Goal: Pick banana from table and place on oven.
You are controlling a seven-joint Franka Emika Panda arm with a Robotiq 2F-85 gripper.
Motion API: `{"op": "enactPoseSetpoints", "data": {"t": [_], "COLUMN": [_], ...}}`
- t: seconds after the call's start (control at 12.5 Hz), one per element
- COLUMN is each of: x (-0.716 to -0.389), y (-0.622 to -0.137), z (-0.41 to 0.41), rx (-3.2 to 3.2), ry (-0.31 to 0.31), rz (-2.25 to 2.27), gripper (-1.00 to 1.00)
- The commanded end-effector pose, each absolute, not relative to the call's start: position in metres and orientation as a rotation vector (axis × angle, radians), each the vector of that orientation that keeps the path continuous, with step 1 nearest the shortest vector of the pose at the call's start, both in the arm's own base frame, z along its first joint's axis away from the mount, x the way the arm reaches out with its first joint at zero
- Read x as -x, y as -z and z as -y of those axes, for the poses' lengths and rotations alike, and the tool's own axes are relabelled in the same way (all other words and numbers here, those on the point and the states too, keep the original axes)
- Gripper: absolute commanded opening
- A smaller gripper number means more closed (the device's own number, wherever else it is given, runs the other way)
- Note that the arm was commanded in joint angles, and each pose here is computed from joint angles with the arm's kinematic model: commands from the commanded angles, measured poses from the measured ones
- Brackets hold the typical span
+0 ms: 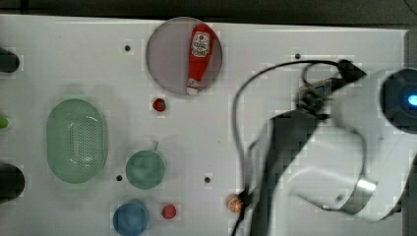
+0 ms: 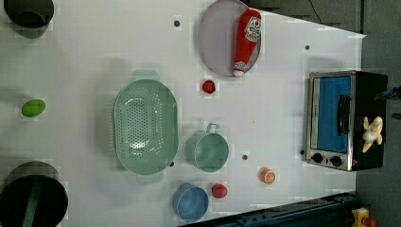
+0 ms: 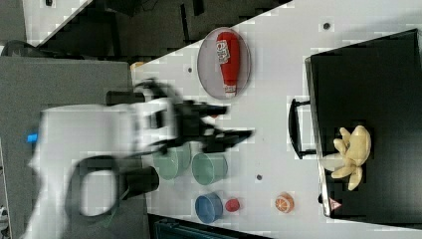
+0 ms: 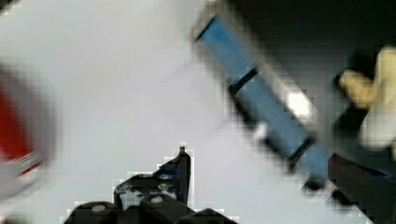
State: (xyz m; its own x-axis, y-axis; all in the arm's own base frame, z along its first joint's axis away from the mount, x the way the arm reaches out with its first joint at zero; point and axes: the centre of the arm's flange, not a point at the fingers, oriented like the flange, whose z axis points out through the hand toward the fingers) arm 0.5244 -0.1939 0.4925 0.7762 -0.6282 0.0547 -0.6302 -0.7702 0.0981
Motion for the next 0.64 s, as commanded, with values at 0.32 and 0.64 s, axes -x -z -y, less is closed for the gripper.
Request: {"op": "enactPoseSetpoints", "data": {"t": [0.32, 0.64], "x": [-0.498, -0.469], "y": [-0.592, -0.598], "z": [0.052, 0.028], "rx": [-2.604, -2.64], "ry": [-0.157, -0.158], "rz": [1.703, 1.672], "gripper": [1.0, 1.0]}}
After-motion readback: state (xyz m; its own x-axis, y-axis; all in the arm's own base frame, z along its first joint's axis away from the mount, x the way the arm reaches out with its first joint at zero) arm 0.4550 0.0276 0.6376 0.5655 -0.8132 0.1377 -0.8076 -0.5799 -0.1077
